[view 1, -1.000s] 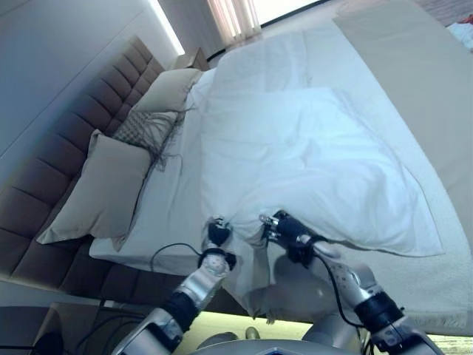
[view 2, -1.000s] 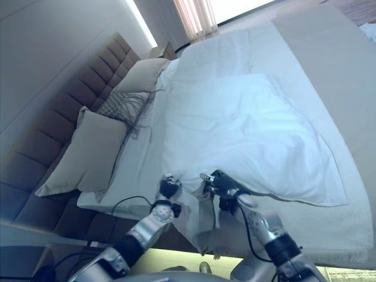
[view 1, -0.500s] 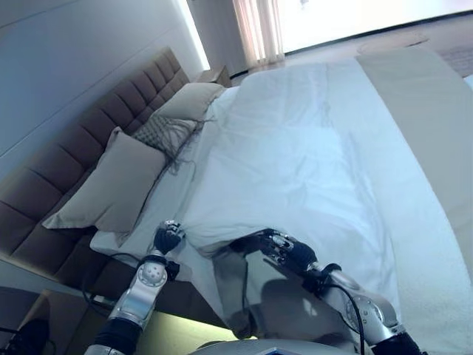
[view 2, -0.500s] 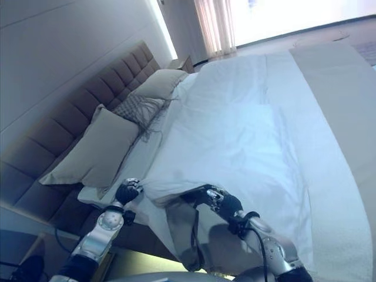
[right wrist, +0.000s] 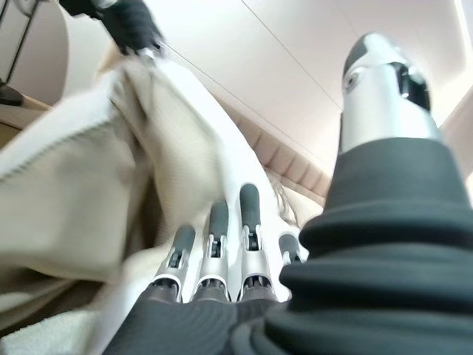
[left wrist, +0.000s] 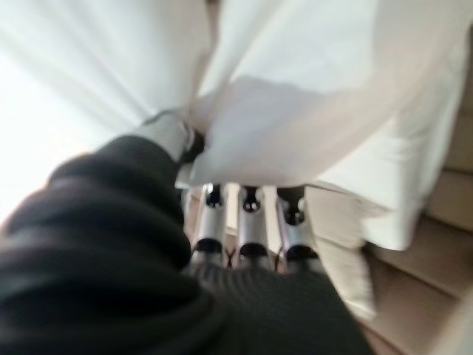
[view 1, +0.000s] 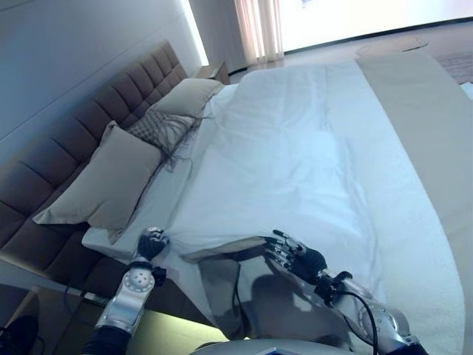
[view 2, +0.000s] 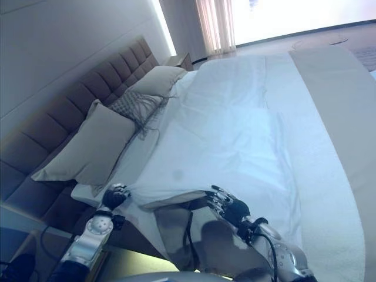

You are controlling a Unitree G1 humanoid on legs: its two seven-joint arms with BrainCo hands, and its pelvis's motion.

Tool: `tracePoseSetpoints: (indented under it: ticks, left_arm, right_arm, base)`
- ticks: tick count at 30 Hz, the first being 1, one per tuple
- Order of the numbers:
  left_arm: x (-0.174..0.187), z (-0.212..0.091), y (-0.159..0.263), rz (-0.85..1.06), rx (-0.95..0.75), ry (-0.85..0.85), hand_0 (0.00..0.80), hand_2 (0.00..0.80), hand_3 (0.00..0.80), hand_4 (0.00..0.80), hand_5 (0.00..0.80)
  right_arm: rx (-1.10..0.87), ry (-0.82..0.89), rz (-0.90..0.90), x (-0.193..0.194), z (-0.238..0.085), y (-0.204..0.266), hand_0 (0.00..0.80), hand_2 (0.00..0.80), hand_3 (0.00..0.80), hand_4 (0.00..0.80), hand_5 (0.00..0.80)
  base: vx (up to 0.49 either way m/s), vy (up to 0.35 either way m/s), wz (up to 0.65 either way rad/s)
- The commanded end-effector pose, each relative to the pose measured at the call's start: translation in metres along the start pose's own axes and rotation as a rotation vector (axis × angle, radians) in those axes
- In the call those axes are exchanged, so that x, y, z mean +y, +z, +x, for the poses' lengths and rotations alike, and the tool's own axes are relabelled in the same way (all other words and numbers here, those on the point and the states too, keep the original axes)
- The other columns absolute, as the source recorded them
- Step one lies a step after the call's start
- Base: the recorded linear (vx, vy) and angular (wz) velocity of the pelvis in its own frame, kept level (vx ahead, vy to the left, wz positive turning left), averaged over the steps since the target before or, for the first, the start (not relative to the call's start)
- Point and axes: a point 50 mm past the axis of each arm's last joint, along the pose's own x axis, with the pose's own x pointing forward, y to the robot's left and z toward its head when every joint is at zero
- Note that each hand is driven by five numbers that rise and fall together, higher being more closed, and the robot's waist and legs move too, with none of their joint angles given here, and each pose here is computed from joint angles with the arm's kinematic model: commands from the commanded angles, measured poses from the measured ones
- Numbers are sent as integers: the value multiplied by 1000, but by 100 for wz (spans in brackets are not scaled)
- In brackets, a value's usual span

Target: Make the bed neatly

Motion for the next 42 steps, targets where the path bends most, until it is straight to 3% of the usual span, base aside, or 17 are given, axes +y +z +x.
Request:
tracePoseSetpoints:
  ticks: [1,13,24,36,42]
  left_arm:
    - [135,1,-3,-2,-34,518,800,800,800,800,800]
    - [148,-6,-4,-12,-83,642,800,800,800,800,800]
    - [185,-28,-31,-79,-19,889,800,800,800,800,800]
    - [218,-44,-42,-66,44,1087,800,800,800,800,800]
    - [234,-46,-29,61,27,1134,800,800,800,800,800]
  right_arm:
    - [-263,93,47,16,1,42,0,0,0,0,0]
    - [-175,-64,-9,-2,3,19,0,0,0,0,0]
    - [-304,-344,70,-79,-47,5,0,0,0,0,0]
    - [-332,-343,103,-88,-54,3,0,0,0,0,0]
    - [-329,-329,114,-87,-52,1,0,0,0,0,0]
  base:
    - [0,0,0]
    - [-35,-14,2]
    - [-55,-30,-1]
    - [4,0,-1]
    - [20,21,-4]
